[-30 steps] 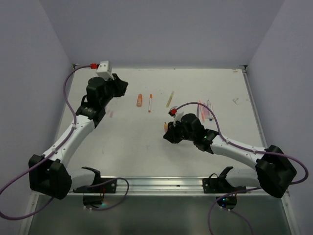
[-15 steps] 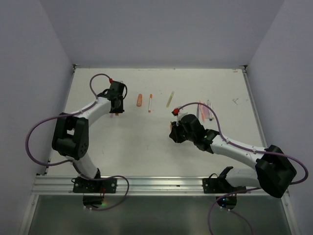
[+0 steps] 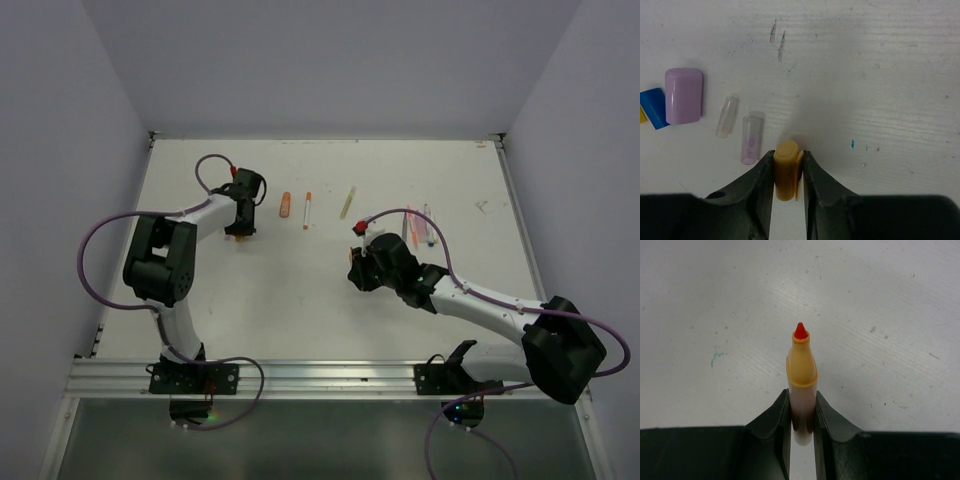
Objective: Open the pen caps
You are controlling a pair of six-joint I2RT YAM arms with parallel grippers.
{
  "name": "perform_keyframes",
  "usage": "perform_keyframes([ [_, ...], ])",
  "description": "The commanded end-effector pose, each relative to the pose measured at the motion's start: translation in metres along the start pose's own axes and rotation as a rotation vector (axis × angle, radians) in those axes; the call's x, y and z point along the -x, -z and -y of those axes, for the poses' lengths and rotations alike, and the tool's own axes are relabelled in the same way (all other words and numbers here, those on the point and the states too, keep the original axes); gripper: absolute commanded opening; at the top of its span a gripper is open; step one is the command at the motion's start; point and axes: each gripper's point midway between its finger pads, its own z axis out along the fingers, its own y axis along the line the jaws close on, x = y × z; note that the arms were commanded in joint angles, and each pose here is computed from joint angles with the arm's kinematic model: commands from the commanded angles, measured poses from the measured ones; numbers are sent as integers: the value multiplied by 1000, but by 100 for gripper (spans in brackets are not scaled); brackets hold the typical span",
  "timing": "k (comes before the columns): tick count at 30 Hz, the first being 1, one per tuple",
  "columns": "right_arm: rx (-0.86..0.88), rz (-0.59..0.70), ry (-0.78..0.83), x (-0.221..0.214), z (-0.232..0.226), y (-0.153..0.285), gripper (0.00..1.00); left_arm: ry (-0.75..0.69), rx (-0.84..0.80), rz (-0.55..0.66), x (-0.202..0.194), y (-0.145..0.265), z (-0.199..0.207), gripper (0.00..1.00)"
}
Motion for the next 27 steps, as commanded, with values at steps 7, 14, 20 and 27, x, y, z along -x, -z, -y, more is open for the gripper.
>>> perform_keyframes([
  [7, -24, 61, -11, 24, 2, 4, 0, 3, 4, 53, 18, 3, -2, 45],
  [14, -132, 52, -28, 33, 18, 7, 0, 44, -53, 107, 35, 30, 1, 48],
  [20, -311, 28, -37, 46, 52, 9, 0, 112, -182, 283, 76, 111, 0, 56],
  [27, -465, -39, -89, 52, 97, -1, 0, 214, -215, 604, 104, 233, -45, 87],
])
